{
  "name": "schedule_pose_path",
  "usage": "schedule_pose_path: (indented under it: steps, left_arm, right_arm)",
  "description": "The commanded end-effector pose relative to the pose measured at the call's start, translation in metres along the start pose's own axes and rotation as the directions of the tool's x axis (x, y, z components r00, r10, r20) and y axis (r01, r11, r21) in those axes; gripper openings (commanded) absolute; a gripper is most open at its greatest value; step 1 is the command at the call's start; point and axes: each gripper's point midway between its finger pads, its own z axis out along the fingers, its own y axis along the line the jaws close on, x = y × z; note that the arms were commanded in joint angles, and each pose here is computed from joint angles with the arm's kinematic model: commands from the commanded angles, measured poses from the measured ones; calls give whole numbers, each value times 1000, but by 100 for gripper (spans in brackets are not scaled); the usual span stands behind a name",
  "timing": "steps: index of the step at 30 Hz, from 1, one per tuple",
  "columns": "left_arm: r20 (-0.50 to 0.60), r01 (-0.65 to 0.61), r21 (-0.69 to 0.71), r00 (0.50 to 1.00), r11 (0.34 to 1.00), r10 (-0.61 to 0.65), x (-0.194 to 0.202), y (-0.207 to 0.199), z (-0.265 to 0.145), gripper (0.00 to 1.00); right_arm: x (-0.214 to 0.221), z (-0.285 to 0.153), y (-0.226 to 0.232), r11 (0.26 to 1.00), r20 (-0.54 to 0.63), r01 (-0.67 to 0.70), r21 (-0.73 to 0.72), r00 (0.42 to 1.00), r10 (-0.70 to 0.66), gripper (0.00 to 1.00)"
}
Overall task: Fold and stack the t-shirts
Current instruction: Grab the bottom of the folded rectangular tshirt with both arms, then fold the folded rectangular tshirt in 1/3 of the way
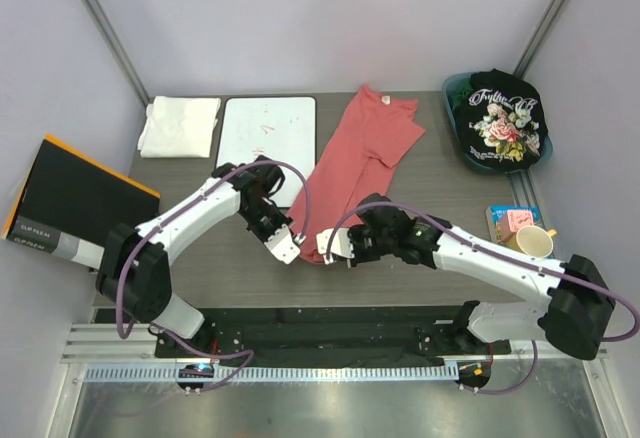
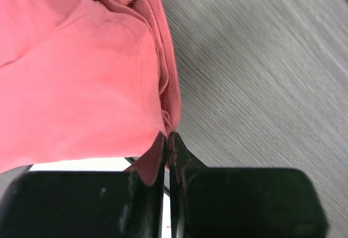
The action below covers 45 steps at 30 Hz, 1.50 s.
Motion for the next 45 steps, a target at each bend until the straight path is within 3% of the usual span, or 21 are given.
schedule_pose_path:
  steps: [1,15,19,26,34,45]
  left_arm:
    - [79,43,-34,996,998,-40,-32,2,-18,0]
    - [222,-53,19,974,998,48,-93,-21,-26,0]
    - [237,-70,-69,968,995,85,-100,-1,-28,0]
    - [145,-40,-160,987,986,64,-70,67,-22,0]
    - [107,-47,-217,992,975,71,-40,109,-19,0]
    - [74,-71,-282,993,957,95,-1,165,-18,0]
  right_arm:
    - [4,-23,5,998,-15,-48,28,999,48,1]
    - [-1,-79,52,989,36,-136,-60,990,138,1]
    - [5,-83,44,987,20,-160,13,987,160,1]
    - [20,-76,0,965,-39,-112,236,992,124,1]
    - [39,-83,-39,900,-100,-69,431,987,124,1]
    - [84,-82,-89,835,-169,-49,549,971,168,1]
